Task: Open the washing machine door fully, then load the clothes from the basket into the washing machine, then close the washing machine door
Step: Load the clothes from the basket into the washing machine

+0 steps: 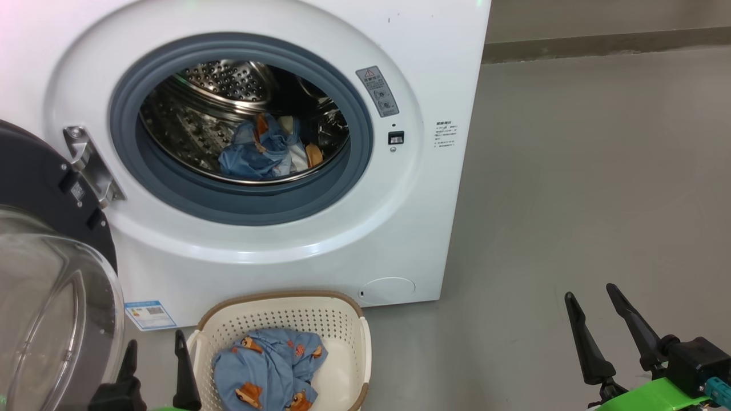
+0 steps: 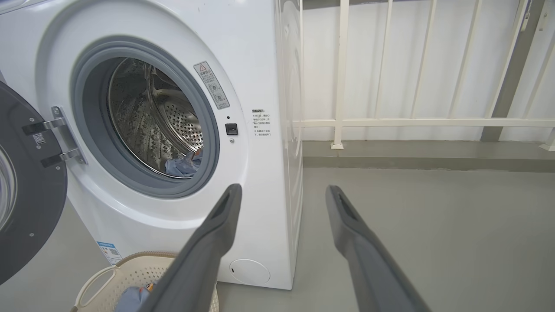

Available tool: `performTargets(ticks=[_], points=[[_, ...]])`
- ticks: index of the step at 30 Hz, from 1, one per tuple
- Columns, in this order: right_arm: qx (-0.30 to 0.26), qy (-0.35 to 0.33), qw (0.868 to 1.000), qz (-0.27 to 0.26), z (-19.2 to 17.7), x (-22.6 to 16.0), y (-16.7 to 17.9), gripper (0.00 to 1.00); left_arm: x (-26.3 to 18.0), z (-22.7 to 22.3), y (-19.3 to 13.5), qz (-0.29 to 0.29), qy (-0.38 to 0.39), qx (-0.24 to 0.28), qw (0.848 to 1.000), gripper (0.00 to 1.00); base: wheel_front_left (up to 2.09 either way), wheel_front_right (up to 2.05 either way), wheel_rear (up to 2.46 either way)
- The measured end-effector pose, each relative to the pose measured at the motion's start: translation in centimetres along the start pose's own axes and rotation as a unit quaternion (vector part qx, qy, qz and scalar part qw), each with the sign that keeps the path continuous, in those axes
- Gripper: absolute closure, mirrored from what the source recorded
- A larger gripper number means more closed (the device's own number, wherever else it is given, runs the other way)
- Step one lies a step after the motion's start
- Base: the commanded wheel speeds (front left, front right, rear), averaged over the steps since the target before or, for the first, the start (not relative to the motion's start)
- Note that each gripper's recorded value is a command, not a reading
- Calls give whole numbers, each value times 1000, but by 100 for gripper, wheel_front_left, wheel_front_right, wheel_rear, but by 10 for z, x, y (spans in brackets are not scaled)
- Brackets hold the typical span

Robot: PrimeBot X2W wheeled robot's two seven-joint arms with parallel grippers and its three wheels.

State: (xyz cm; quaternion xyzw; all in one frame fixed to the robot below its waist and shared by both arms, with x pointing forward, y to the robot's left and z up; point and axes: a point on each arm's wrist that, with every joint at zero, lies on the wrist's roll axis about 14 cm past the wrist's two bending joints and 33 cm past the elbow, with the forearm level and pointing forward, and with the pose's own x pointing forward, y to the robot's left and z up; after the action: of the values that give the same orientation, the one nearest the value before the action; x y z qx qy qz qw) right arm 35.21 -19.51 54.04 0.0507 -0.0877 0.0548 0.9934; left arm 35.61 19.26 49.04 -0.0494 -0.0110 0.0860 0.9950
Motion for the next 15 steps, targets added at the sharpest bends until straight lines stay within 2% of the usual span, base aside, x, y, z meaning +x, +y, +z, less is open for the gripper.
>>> performTargets(ticks=[15], points=[[2, 8, 1000, -7, -6, 1, -4, 0, -3, -20, -2, -5, 30, 13, 999, 0, 0, 0, 0]])
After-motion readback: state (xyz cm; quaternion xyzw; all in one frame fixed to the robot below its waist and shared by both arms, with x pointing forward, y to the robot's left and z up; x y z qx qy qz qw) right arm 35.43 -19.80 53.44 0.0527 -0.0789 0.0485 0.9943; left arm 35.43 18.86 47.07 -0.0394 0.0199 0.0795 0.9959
